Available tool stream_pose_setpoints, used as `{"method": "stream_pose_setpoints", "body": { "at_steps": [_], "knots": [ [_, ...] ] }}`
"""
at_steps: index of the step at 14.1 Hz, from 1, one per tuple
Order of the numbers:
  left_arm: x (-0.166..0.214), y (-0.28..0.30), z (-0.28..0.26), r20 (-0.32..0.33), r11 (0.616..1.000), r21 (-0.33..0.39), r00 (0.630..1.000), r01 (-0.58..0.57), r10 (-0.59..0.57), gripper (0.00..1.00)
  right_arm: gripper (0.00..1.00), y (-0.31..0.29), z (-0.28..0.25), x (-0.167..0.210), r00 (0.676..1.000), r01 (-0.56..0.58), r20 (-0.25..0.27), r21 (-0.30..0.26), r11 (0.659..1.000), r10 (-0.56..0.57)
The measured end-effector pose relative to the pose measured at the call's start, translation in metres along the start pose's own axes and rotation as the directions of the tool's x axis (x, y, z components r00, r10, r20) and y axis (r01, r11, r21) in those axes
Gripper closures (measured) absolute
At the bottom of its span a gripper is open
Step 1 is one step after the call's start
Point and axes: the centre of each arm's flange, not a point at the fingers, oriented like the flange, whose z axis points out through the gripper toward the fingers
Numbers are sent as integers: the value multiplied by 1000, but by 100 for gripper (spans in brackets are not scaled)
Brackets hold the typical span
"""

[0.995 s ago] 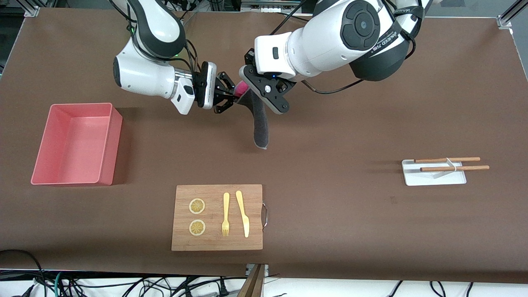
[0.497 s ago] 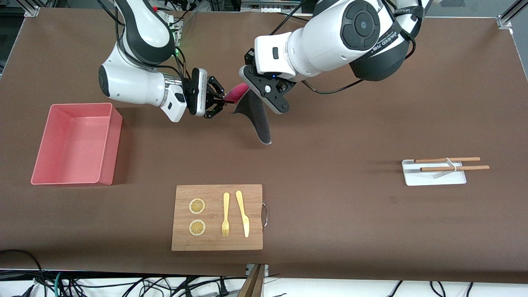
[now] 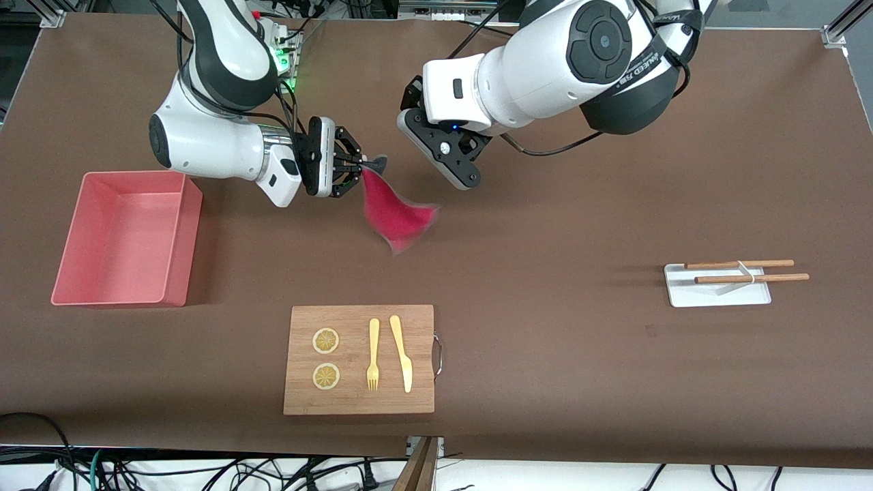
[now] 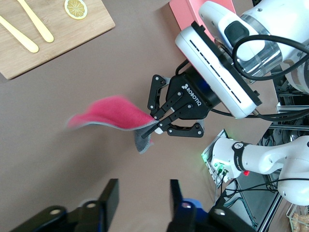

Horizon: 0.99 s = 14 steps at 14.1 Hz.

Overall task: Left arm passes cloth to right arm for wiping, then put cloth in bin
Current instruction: 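Open the left gripper and withdraw it while the right gripper holds cloth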

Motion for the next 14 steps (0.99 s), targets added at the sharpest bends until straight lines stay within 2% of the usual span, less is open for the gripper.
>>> {"method": "stream_pose_setpoints", "body": {
  "at_steps": [2,4,5,7,9,12,14],
  "knots": [
    [-1,1,-5,-8,1000,1,1000,0,0,26,98,2,-2,-4,1000,-9,23,-7,1000,9],
    [-4,-3,-17,-11,1000,6,1000,8,-8,6,98,6,-2,-10,996,-47,79,-24,999,48],
    [-9,-7,-27,4,1000,14,1000,27,-27,0,98,8,-4,-12,991,-70,114,-39,997,74],
    [-23,-23,-48,52,994,55,994,98,-101,0,98,11,-7,-16,976,-113,177,-78,991,125],
    [-36,-39,-63,68,969,174,980,173,-187,0,98,13,-9,-20,953,-150,247,-125,981,178],
    [-53,-66,-84,60,894,358,949,268,-309,0,98,22,-4,-34,904,-202,341,-195,960,260],
    [-65,-106,-108,61,835,439,916,332,-396,0,98,33,0,-44,851,-265,387,-265,927,354]
  ]
}}
